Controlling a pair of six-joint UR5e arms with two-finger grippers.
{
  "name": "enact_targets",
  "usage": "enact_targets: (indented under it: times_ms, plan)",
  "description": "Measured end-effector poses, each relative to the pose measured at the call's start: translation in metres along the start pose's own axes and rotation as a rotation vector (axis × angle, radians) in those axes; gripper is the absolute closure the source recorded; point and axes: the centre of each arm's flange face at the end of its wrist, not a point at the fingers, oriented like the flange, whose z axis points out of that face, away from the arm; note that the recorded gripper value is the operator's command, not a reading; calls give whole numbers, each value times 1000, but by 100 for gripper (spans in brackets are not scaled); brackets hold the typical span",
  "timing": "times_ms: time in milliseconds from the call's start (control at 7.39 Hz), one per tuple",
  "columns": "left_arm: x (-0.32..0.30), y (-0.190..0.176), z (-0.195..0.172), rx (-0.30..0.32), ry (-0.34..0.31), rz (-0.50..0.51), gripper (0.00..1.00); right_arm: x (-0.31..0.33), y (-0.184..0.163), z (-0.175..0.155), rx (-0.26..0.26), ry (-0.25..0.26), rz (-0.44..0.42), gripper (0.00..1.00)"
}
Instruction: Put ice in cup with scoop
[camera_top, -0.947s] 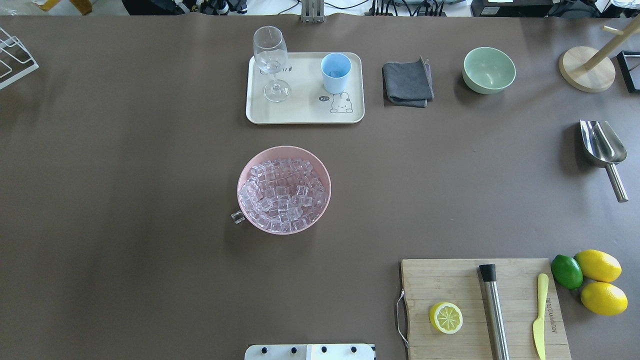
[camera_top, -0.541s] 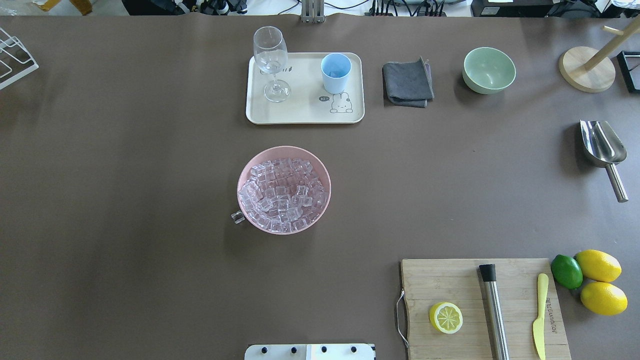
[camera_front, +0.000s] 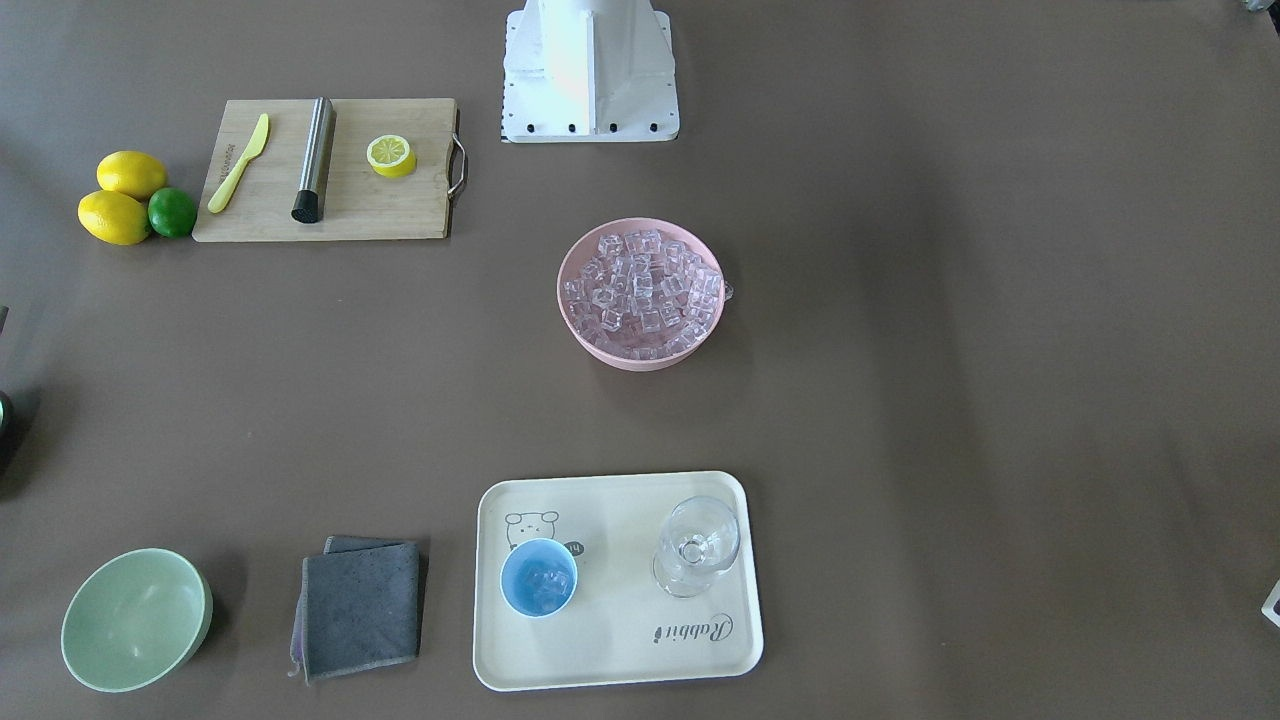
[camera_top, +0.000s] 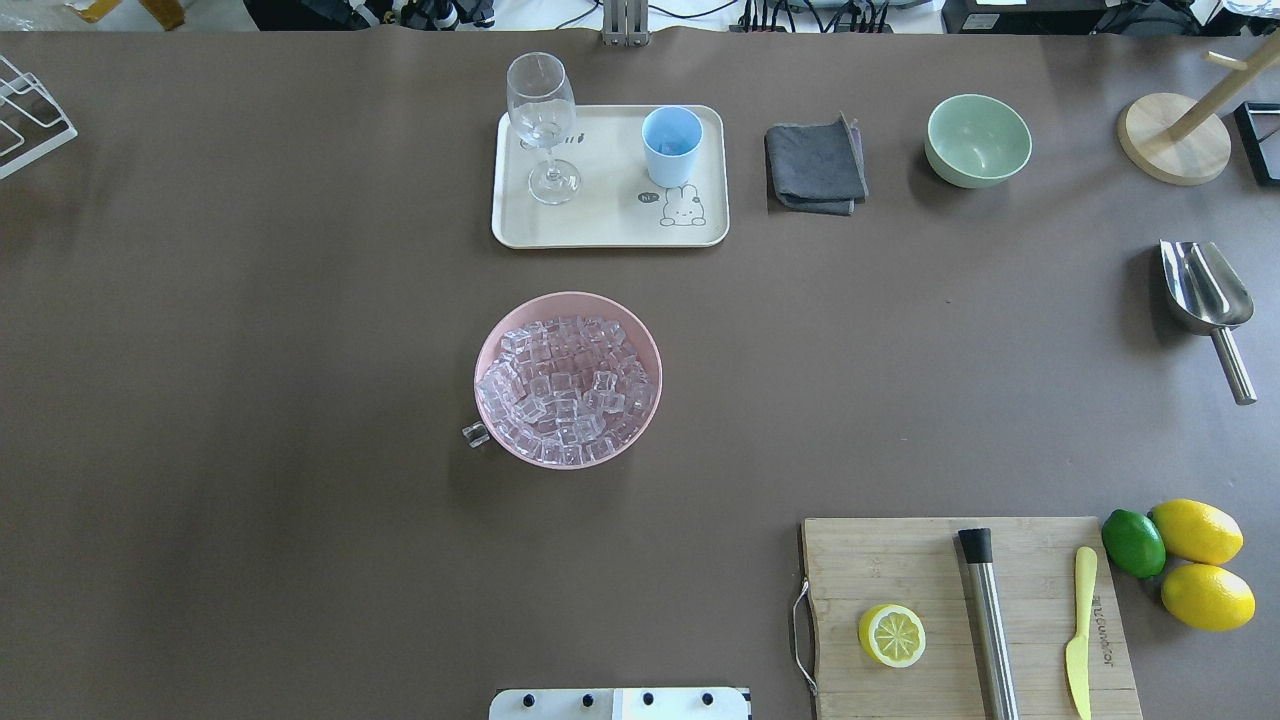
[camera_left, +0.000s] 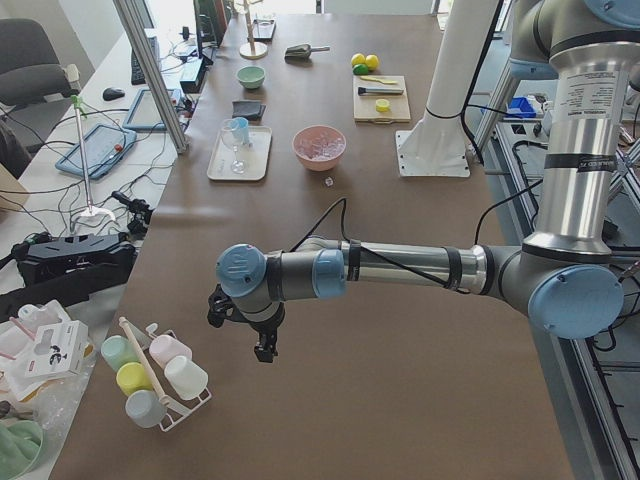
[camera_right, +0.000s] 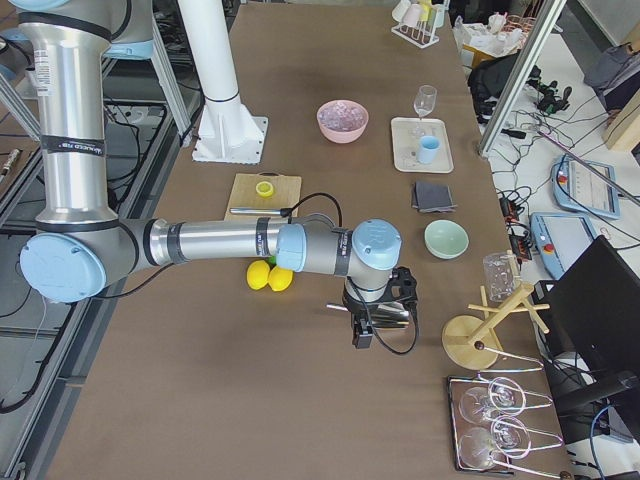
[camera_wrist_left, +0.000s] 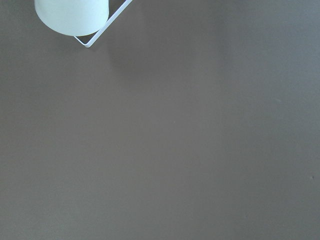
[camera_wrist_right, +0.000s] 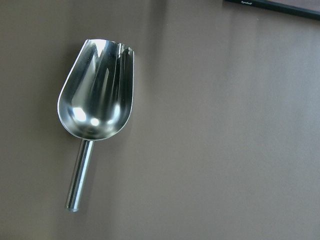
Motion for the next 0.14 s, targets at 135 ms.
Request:
enact_targets:
  times_ms: [135]
  plan:
    - [0,0,0,0,0,0,1,0,1,0,0,0,1,1]
